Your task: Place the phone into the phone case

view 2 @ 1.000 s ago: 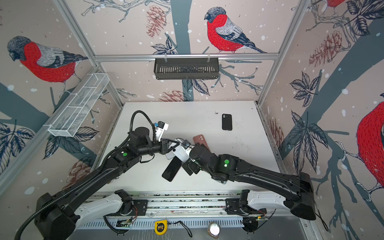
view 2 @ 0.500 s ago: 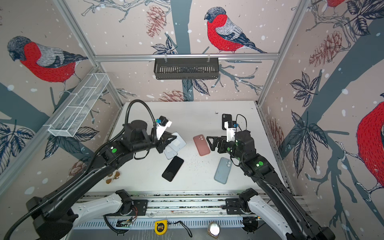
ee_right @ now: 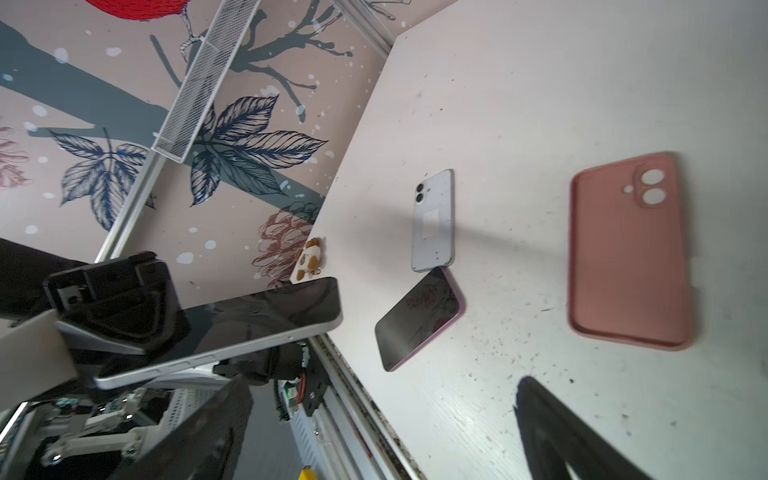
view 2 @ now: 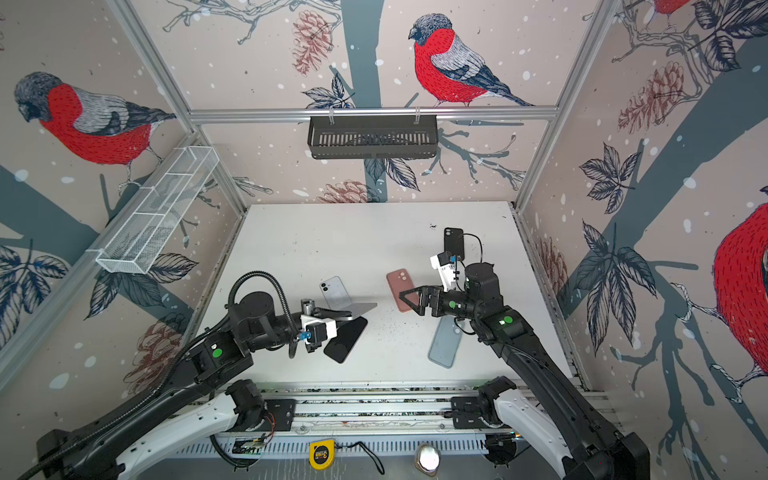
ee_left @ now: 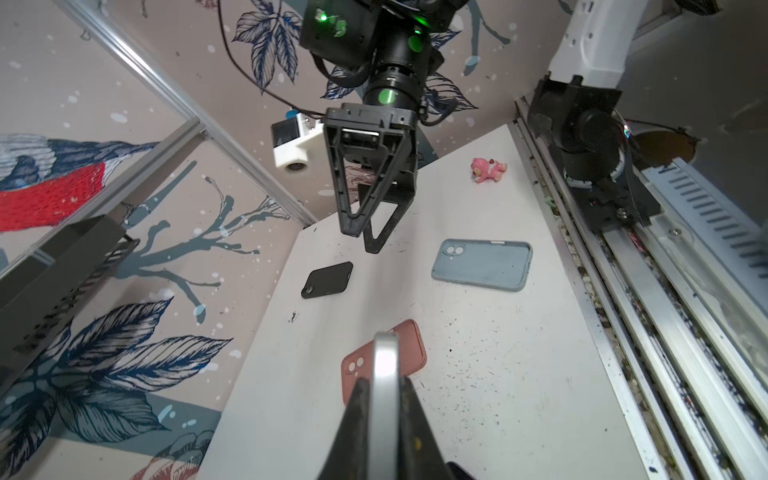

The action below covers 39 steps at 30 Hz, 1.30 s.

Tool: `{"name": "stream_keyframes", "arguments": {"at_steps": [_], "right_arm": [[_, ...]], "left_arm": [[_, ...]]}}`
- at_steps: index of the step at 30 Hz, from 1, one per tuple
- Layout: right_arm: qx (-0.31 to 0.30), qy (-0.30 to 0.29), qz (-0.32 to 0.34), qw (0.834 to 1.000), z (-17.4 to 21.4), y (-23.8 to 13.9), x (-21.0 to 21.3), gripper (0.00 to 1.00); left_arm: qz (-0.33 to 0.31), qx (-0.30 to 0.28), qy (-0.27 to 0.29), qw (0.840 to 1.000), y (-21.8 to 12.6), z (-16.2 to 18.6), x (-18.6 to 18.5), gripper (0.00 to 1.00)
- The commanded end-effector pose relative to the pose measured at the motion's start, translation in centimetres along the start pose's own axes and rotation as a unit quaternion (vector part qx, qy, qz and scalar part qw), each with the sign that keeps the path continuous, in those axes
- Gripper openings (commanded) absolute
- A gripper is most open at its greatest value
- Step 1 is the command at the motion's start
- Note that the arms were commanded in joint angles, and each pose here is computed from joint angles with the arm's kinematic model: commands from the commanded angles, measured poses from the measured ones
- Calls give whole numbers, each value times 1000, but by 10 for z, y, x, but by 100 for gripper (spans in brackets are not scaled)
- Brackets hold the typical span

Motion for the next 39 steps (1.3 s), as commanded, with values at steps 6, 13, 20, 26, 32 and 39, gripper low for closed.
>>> {"name": "stream_keyframes", "arguments": {"at_steps": [6,13,20,26,32,39], "right_arm": [[26,32,-140,989,2,1,21,90],[33,61,-191,979,8,5,21,85],[72,74,-189,977,13,17,17,79],[104,60,-234,965,21,25,35,68],[111,61,-248,960,21,27,37,54],[113,63,-267,955,17,29,42,42]], "left_arm": [[7,-126,280,952,-8,-10,-27,0],[-16,-147,377,914,-3,-7,-40,0],[-13,-139,442,886,17,-10,-48,0],[-23,-142,456,878,22,-8,-50,0],[-24,-145,467,872,21,-8,-51,0],[-10,-149,474,868,24,-5,-55,0]]}}
Point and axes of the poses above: each gripper's point midway between its finger pads, its own y axis out along the fingers, its own x axis along the line the jaws close on, z = x × y, the point moved 6 cm from there along -y, back along the fingers, and after that the axes turned 7 degrees about -y, right-handed, at the moved point
